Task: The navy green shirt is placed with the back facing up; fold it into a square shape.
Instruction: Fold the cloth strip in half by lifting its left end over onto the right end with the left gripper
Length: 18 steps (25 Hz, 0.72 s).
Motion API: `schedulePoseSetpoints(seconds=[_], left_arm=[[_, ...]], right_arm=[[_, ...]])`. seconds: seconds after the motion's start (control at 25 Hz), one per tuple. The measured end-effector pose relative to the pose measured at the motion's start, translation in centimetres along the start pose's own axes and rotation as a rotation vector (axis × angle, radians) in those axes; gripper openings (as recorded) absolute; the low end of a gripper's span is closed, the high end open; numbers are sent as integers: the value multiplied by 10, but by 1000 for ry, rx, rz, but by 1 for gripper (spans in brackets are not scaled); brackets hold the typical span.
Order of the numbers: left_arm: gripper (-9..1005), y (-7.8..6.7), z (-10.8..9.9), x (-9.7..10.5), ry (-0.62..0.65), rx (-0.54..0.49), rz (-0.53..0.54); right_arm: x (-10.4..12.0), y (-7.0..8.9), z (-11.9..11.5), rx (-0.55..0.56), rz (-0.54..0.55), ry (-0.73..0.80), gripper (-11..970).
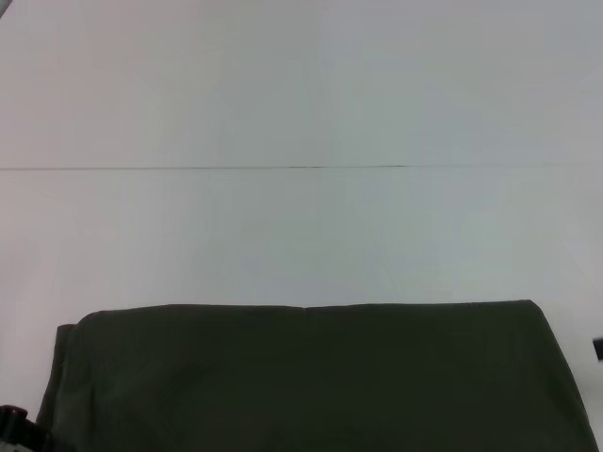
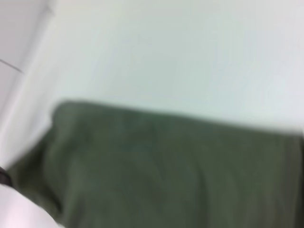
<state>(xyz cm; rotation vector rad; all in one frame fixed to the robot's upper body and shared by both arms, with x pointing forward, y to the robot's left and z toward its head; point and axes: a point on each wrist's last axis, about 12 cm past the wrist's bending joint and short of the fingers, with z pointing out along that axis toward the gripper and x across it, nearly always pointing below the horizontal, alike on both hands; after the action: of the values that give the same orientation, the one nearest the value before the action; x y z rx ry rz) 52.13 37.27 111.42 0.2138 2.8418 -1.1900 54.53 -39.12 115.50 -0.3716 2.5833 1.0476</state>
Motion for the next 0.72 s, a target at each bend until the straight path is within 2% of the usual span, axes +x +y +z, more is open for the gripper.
schedulePoseSetpoints(seconds=[0.16, 0.2, 0.24, 0.36, 0.6, 0.72], left_arm=[[47, 1, 2, 2, -1, 2, -5], [47, 1, 3, 2, -1, 3, -6], [47, 1, 3, 2, -3, 4, -9], [48, 3, 2, 3, -33, 1, -20], [50, 9, -6, 6, -99, -12, -55], [53, 9, -7, 6, -101, -10, -87]], right_arm=[[-3, 9, -1, -123, -156, -153, 724], [-3, 15, 11, -174, -238, -189, 752], [-3, 15, 11, -174, -238, -189, 781], [-5, 26, 34, -225, -355, -191, 867], [-8, 46, 78, -282, -546, -155, 868], [-10, 48, 83, -282, -561, -153, 868]])
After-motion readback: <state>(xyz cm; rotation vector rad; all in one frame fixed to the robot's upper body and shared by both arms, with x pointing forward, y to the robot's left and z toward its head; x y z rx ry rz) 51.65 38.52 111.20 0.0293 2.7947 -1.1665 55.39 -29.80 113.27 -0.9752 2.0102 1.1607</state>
